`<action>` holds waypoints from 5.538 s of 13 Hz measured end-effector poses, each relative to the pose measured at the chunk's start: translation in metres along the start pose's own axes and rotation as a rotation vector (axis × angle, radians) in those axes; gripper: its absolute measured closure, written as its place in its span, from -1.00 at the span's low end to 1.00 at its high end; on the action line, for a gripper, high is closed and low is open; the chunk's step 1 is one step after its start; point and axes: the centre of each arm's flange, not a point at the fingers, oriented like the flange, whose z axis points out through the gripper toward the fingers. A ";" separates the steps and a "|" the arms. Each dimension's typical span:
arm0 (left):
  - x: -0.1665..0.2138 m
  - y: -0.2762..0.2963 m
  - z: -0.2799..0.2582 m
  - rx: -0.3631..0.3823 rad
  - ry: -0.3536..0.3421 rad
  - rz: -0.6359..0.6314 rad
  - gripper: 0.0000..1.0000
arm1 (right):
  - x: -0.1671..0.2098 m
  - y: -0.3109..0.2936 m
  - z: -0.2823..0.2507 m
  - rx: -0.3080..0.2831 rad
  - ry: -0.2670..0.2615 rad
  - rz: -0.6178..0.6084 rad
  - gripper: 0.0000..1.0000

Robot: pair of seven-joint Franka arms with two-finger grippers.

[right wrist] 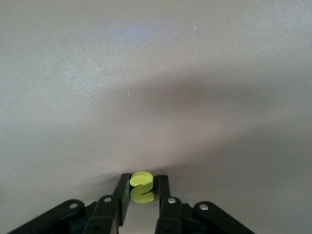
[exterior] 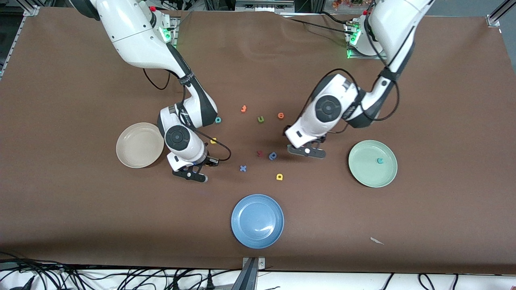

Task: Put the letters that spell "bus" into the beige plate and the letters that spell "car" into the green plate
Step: 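Carry the 2 with the right gripper while the left gripper grasps the r, then place the cyan r on the green plate with the left gripper, then release the yellow 2 onto the beige plate with the right gripper, then grasp the u with the right gripper while the left gripper grasps the o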

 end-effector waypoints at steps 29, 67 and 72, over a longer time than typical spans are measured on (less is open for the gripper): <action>0.060 -0.247 -0.034 0.118 -0.049 -0.117 0.43 | -0.013 0.268 -0.054 -0.096 0.044 -0.427 -0.17; 0.108 0.023 0.069 0.036 0.203 0.185 -0.15 | -0.101 0.012 0.001 -0.047 0.014 -0.207 -0.72; 0.112 0.020 0.065 0.043 0.215 0.180 0.46 | -0.097 0.009 0.004 -0.030 0.007 -0.183 -0.57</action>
